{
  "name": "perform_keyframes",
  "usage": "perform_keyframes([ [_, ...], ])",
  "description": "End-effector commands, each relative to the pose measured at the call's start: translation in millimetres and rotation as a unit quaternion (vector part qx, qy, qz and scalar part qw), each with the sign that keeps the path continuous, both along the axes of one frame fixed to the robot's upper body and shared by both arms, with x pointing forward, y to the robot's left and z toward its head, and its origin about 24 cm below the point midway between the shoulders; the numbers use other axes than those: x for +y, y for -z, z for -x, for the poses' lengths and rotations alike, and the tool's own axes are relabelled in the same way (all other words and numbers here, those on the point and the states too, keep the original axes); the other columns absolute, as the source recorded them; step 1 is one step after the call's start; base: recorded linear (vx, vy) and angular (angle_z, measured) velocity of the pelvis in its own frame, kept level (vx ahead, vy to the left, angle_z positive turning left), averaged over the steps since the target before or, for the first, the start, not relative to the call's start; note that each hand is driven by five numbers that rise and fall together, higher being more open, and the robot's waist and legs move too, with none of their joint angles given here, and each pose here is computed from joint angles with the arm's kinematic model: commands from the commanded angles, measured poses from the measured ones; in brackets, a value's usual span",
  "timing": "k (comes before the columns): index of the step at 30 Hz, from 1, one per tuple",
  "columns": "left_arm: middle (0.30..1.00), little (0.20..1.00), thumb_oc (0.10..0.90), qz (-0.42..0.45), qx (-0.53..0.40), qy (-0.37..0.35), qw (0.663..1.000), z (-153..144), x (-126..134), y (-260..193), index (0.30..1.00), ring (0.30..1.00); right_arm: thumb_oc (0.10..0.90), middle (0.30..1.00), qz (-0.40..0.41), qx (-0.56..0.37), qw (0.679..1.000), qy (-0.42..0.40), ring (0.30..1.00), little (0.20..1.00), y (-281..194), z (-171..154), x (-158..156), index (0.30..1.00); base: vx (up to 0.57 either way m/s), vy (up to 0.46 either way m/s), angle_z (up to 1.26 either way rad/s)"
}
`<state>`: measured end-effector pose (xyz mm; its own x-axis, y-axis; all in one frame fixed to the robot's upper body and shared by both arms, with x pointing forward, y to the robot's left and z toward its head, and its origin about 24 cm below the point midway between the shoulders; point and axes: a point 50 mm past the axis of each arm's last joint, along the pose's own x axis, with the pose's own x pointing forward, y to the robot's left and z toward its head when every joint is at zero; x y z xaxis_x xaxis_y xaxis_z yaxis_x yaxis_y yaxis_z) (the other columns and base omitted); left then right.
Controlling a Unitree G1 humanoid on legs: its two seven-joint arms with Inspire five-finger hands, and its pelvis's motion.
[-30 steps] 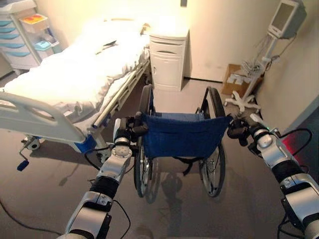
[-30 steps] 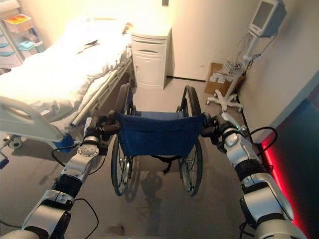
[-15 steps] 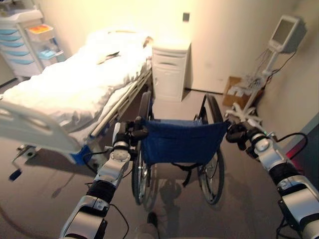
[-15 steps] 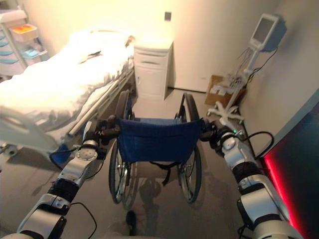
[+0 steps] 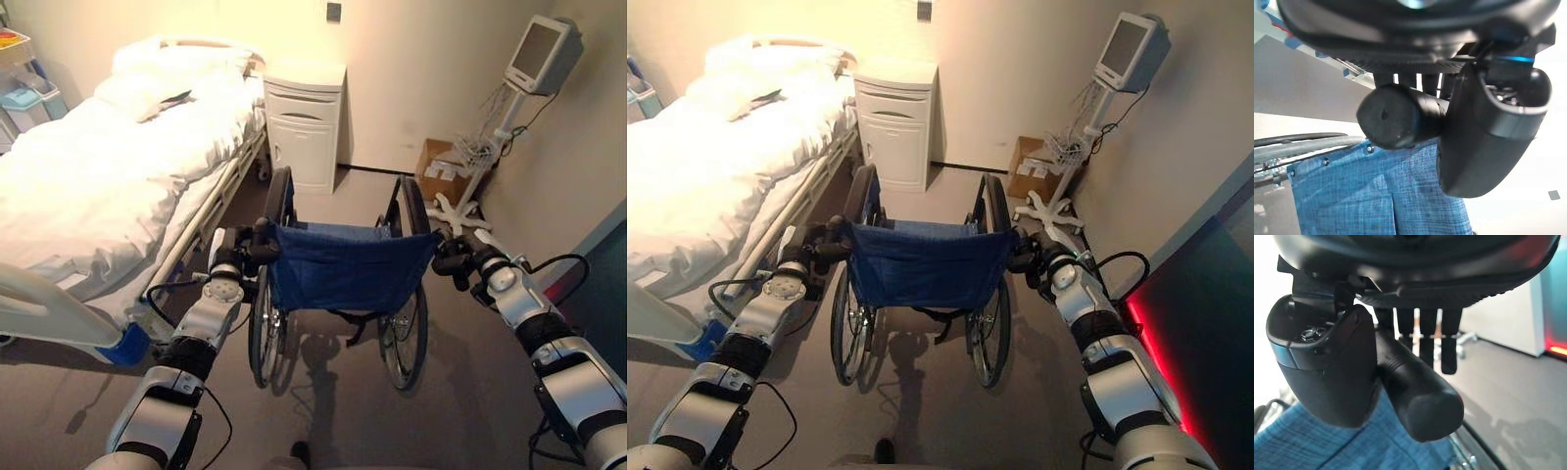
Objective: Push the wheelchair next to the bed
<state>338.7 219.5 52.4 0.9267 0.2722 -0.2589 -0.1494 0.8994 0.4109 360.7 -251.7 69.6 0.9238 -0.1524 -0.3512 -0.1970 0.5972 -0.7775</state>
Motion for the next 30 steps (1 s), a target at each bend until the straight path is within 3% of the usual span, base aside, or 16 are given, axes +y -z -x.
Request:
perform_keyframes([
  [1, 0.3, 0.3, 0.4, -0.067, 0.16, 0.02, 0.985, 42.0, 26.5, 60.1, 0.3, 0.3, 0.4, 0.3, 0.105, 0.059, 0.99, -0.078, 0.3, 0.3, 26.5, 20.7, -6.4, 0.3, 0.29, -0.285, 0.3],
  [11, 0.3, 0.3, 0.4, -0.07, 0.162, 0.03, 0.984, 49.1, 18.7, 67.0, 0.3, 0.3, 0.4, 0.3, 0.089, 0.044, 0.992, -0.078, 0.3, 0.3, 10.3, 15.9, 1.3, 0.3, 0.37, -0.332, 0.87],
  [19, 0.3, 0.3, 0.4, -0.053, 0.158, 0.028, 0.986, 42.1, 3.4, 69.2, 0.3, 0.3, 0.4, 0.3, 0.106, 0.068, 0.989, -0.076, 0.3, 0.3, 10.0, 19.0, -18.9, 0.3, 0.31, -0.187, 0.5],
  [24, 0.3, 0.3, 0.4, -0.061, 0.14, 0.055, 0.987, 33.2, -11.2, 63.9, 0.3, 0.3, 0.4, 0.3, 0.098, 0.078, 0.991, -0.046, 0.3, 0.3, 21.3, 18.4, -17.1, 0.3, 0.34, -0.047, 0.34],
  [30, 0.3, 0.3, 0.4, -0.053, 0.135, 0.029, 0.989, 32.1, -17.7, 65.0, 0.3, 0.3, 0.4, 0.3, 0.086, 0.078, 0.991, -0.06, 0.3, 0.3, 37.9, 22.1, 0.7, 0.3, 0.39, 0.192, -0.3],
])
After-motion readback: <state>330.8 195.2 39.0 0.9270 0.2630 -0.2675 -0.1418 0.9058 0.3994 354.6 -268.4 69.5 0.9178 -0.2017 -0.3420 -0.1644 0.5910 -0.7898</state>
